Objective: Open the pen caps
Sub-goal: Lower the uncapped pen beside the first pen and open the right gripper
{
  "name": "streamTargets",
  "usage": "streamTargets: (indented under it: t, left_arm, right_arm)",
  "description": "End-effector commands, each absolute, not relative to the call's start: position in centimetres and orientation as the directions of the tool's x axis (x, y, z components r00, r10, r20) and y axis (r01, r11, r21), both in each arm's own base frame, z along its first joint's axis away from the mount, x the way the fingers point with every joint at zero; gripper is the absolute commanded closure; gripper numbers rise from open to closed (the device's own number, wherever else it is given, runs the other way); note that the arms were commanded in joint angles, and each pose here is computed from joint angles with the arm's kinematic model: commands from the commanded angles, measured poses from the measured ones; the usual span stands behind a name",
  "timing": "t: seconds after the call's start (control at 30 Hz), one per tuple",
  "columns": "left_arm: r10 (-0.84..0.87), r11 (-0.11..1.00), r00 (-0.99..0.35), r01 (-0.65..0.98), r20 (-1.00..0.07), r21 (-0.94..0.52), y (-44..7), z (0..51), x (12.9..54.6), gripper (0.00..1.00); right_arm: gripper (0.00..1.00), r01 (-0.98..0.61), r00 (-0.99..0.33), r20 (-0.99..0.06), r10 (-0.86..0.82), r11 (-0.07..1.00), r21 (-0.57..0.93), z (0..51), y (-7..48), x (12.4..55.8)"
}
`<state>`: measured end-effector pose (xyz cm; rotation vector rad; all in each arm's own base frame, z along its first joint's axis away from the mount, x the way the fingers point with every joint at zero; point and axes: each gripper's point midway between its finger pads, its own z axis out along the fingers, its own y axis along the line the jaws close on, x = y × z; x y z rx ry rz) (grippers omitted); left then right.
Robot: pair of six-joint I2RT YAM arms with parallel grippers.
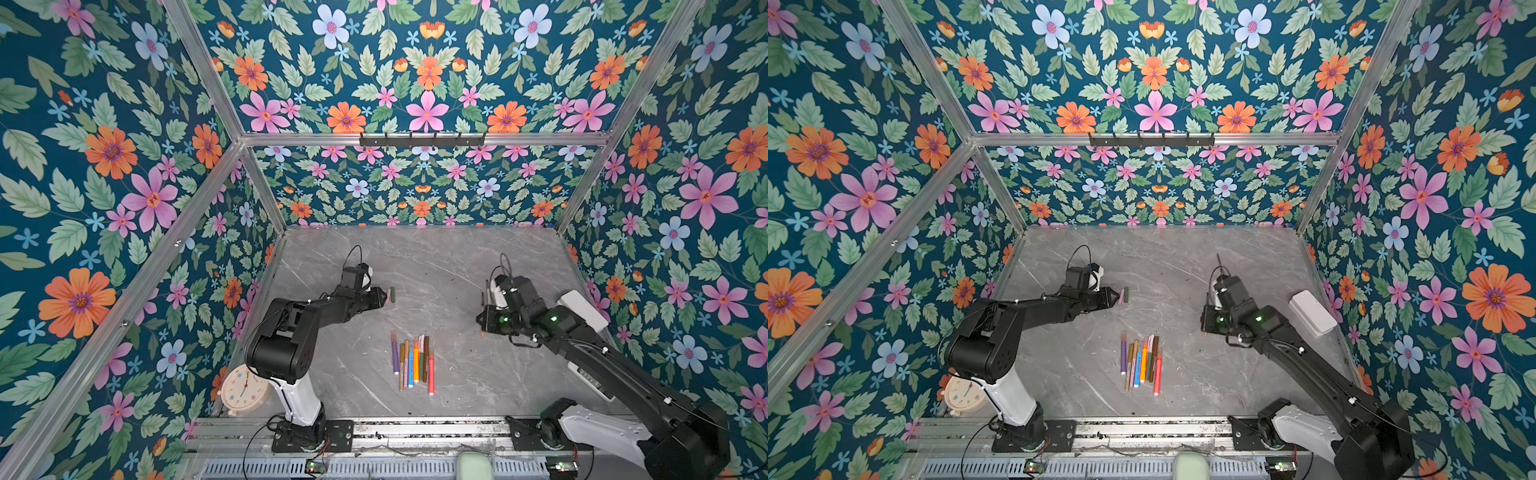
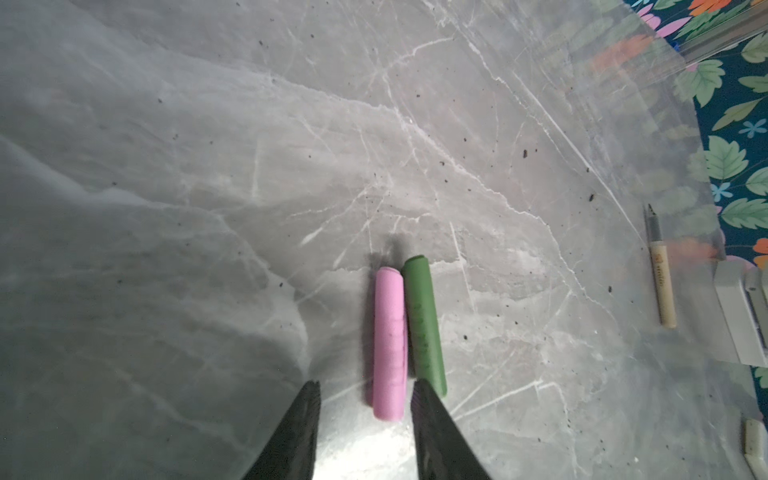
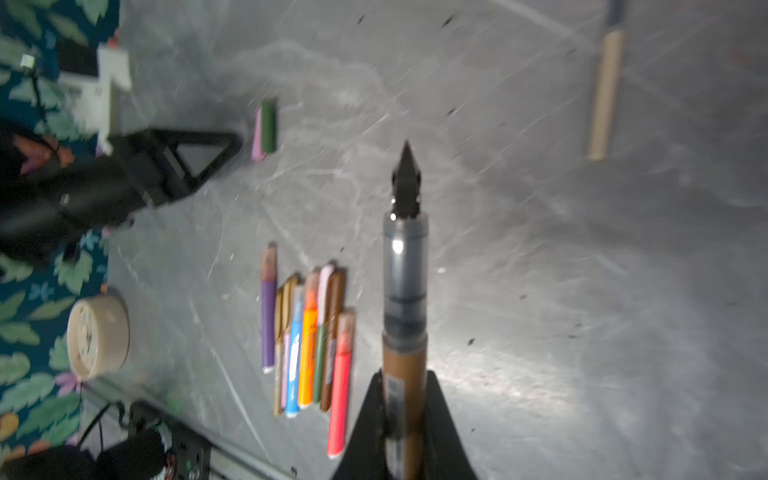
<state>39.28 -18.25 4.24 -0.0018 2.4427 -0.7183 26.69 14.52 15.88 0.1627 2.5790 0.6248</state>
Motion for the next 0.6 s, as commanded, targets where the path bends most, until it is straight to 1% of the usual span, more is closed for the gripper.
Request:
streamTargets:
  t: [0.0, 0.07, 0.1, 0.13, 0.2, 0.23, 0.3, 0.33, 0.47, 0.57]
  left_arm:
    - [-0.18, 0.825, -0.816, 0.179, -0.55, -0.536, -18.8, 5.2, 39.5, 0.7]
    - [-0.187, 0.816, -0.815, 0.182, -0.548, -0.549, -18.9, 5.4, 39.5, 0.79]
    - [-0.188, 0.814, -0.815, 0.184, -0.548, -0.551, -19.0, 5.5, 39.5, 0.81]
    - [-0.189, 0.812, -0.813, 0.186, -0.551, -0.553, -19.0, 5.6, 39.5, 0.83]
    - [-0.191, 0.815, -0.808, 0.186, -0.557, -0.549, -18.9, 5.8, 39.5, 0.83]
    - [-0.19, 0.819, -0.802, 0.19, -0.567, -0.542, -18.8, 6.0, 39.5, 0.83]
    - [-0.187, 0.84, -0.78, 0.188, -0.597, -0.509, -18.1, 6.7, 39.5, 0.81]
    - [-0.186, 0.852, -0.768, 0.184, -0.613, -0.49, -17.6, 7.1, 39.5, 0.79]
    - [-0.189, 0.879, -0.724, 0.177, -0.663, -0.444, -16.4, 8.7, 39.4, 0.74]
    - [-0.194, 0.881, -0.71, 0.178, -0.677, -0.439, -16.2, 9.4, 39.2, 0.74]
  right_arm:
    - [1.0, 0.062, -0.898, -0.323, 0.299, 0.813, 0.579, 15.1, 12.0, 28.2]
    - [1.0, 0.193, -0.87, -0.227, 0.438, 0.725, 0.661, 13.7, 8.9, 30.8]
    - [1.0, 0.227, -0.86, -0.198, 0.471, 0.699, 0.678, 12.9, 7.9, 31.8]
    - [1.0, 0.263, -0.854, -0.173, 0.491, 0.694, 0.67, 11.7, 6.9, 32.7]
    - [1.0, 0.305, -0.859, -0.16, 0.486, 0.738, 0.601, 9.2, 5.2, 34.2]
    - [1.0, 0.312, -0.864, -0.164, 0.475, 0.763, 0.566, 8.3, 4.6, 34.7]
    - [1.0, 0.336, -0.871, -0.144, 0.471, 0.781, 0.526, 6.3, 3.9, 35.8]
    - [1.0, 0.352, -0.876, -0.112, 0.47, 0.78, 0.517, 4.8, 3.9, 36.0]
    - [1.0, 0.375, -0.879, -0.085, 0.47, 0.789, 0.486, 2.4, 3.6, 37.3]
    - [1.0, 0.359, -0.895, -0.082, 0.438, 0.819, 0.448, 1.3, 3.7, 38.0]
